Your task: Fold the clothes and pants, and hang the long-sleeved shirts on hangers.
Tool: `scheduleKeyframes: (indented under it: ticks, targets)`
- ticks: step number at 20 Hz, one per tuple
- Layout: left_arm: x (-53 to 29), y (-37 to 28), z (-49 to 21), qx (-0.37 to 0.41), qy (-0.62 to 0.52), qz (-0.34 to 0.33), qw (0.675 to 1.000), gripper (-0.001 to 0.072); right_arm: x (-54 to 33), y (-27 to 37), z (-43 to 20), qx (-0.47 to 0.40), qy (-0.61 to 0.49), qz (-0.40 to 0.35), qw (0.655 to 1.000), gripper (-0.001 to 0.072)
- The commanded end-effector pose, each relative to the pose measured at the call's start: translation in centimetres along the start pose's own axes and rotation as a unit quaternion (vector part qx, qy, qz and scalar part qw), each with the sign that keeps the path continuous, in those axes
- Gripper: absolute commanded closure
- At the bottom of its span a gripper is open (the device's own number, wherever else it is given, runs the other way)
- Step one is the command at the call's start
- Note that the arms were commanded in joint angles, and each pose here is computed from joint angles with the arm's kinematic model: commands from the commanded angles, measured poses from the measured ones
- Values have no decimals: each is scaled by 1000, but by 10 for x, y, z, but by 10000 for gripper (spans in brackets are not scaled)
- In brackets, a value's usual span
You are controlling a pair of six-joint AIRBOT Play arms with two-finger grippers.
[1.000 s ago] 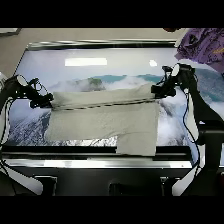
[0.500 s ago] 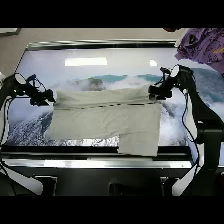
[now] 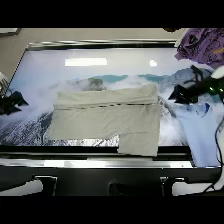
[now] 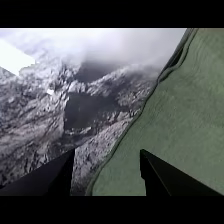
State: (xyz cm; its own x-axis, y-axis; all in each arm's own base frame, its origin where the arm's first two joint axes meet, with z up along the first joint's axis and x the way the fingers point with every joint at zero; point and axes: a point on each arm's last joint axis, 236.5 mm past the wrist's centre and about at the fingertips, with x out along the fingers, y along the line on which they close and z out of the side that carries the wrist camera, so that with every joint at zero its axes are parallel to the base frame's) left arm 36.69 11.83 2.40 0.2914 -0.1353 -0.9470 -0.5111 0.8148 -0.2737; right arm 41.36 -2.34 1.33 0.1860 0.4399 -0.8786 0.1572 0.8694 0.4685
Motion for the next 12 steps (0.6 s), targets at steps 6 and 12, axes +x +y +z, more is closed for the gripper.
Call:
scheduleKeyframes:
  ticks: [6, 12]
  targets:
    - [35, 4, -121, -77, 47, -123, 988, 233, 65, -1, -163, 100, 99, 118, 983, 283]
    - [34, -2, -121, -80, 48, -133, 987, 233, 90, -12, -211, 120, 145, 111, 976, 285]
